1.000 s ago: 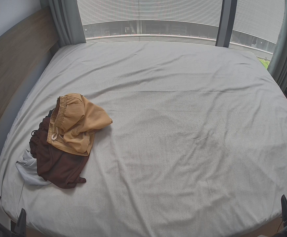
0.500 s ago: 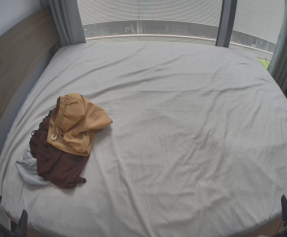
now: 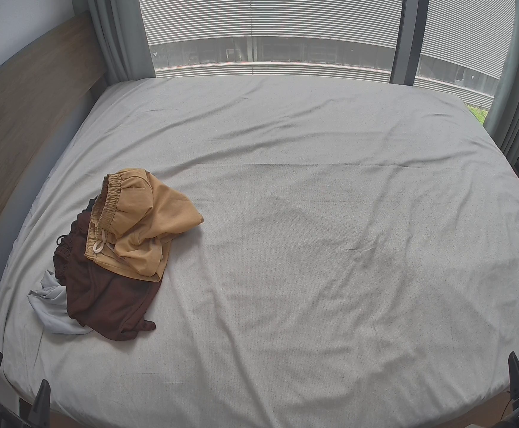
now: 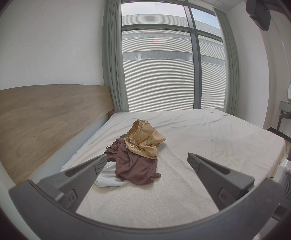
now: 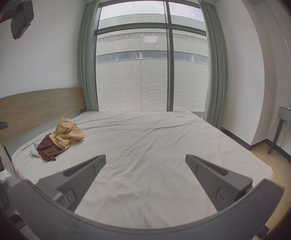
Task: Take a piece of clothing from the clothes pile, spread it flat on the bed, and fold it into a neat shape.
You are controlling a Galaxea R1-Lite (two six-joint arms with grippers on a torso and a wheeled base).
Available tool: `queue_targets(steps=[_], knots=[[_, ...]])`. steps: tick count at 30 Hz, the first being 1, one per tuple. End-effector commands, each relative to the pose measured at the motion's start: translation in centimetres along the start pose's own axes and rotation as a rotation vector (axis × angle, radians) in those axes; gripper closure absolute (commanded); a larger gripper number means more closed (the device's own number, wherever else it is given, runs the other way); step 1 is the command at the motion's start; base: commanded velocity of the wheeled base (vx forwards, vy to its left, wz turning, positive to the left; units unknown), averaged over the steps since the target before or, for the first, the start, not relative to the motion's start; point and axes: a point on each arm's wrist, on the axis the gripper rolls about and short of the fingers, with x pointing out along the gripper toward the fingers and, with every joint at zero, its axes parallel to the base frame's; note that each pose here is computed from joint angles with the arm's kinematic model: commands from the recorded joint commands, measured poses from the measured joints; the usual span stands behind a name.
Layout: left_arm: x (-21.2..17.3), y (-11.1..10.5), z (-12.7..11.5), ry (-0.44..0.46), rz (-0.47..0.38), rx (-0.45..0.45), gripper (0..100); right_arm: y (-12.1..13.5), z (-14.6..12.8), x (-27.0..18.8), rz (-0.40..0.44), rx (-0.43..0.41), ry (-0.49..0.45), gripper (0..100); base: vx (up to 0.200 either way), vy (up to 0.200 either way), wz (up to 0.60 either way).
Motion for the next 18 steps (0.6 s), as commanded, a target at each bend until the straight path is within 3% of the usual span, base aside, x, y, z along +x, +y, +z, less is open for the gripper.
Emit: queue_targets(steps=[1,7,8,9,11,12,15,16,18], knots=[[0.0,0.0,-0.5,0.000,0.000,0.000,0,0.0,-0.5,0.0,0.000,0.000,0.001,0,0.000,0.000,0.00],[0.0,0.0,-0.5,-0.002,0.000,0.000,0,0.0,-0.5,0.0,0.000,0.000,0.001,0,0.000,0.000,0.00],[-0.1,0.0,0.0,-0.037,0.004,-0.015,0,0.0,-0.5,0.0,0.000,0.000,0.001,0,0.000,0.000,0.00],[-0.3,0.1,2.6,-0.146,0.013,-0.037,0,0.0,-0.5,0.0,0.000,0.000,0.001,0,0.000,0.000,0.00],[-1.0,0.6,10.7,-0.399,0.028,-0.076,0,0.0,-0.5,0.0,0.000,0.000,0.003,0,0.000,0.000,0.00],[-0.6,0.8,12.9,-0.422,0.028,-0.087,0,0.0,-0.5,0.0,0.000,0.000,0.001,0,0.000,0.000,0.00],[0.5,1.0,14.4,-0.346,0.003,-0.087,0,0.0,-0.5,0.0,0.000,0.001,0.001,0,0.000,0.000,0.00],[1.9,0.8,13.3,-0.211,-0.058,-0.082,0,0.0,-0.5,0.0,0.002,0.001,0.001,0,0.000,0.000,0.00],[3.2,0.6,12.0,-0.108,-0.132,-0.080,0,0.0,-0.5,0.0,0.000,0.001,0.001,0,0.000,0.000,0.00]])
